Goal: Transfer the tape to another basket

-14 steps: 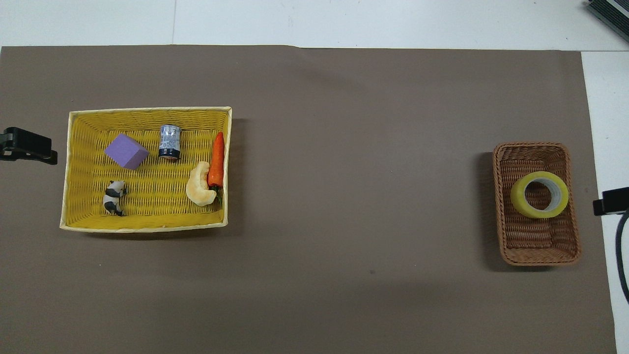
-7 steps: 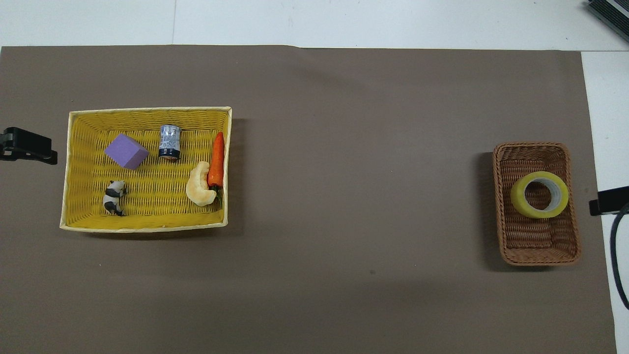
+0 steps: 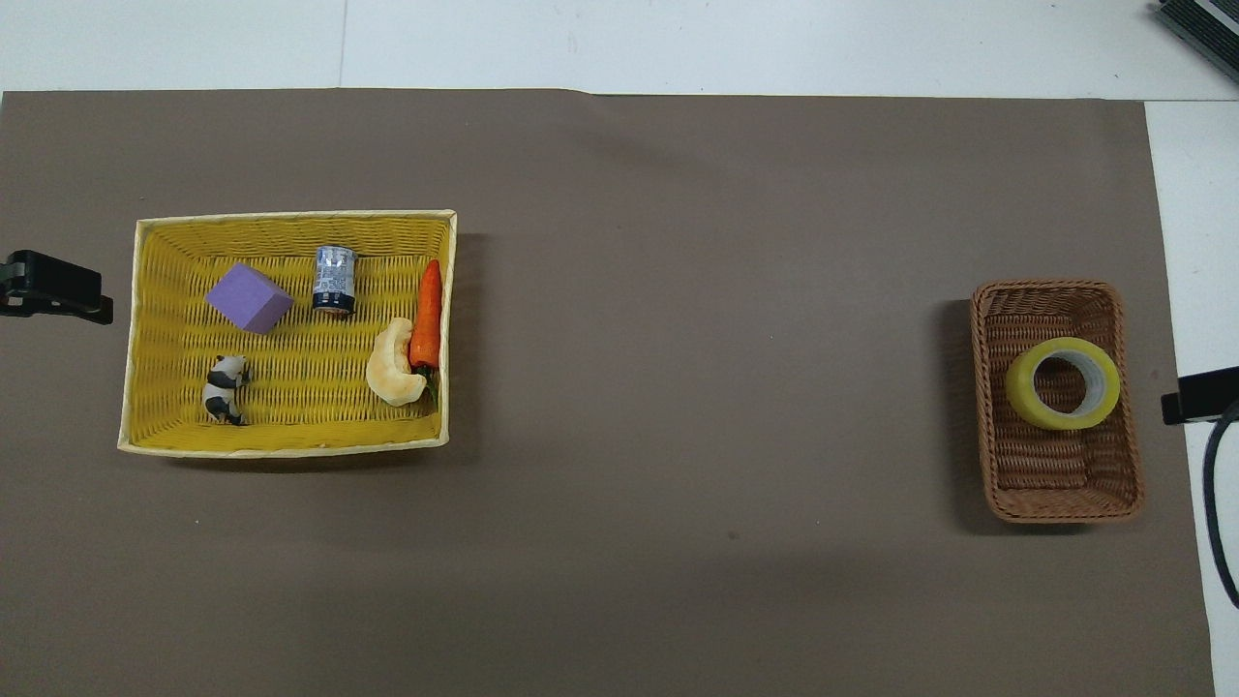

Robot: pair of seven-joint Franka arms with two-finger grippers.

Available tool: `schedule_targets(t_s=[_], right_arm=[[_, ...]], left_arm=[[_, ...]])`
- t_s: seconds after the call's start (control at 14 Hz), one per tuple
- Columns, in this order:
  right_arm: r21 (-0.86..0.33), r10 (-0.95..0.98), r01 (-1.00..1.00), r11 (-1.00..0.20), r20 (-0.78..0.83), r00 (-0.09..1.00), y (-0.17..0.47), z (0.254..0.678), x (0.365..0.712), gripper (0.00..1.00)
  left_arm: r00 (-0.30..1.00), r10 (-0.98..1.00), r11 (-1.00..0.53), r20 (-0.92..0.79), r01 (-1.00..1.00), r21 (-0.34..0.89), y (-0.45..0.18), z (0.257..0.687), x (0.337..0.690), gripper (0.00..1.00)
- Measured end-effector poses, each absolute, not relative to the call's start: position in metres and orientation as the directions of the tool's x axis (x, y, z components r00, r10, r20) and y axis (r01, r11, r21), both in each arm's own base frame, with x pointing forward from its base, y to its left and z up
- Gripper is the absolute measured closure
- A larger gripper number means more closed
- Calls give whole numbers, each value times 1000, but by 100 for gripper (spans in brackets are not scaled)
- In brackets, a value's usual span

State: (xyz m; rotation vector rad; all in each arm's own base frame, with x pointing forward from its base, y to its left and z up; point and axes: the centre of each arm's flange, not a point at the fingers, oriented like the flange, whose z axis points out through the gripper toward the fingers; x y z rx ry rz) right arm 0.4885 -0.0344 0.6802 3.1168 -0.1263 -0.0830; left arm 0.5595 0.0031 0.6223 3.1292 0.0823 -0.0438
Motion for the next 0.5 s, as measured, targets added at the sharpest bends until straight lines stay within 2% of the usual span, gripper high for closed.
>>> schedule_targets(t_s=[0.5], right_arm=[[22, -67, -66, -998, -45, 997, -34, 679, 490, 0]], left_arm=[[998, 52, -999, -28, 53, 10, 3, 622, 559, 0]])
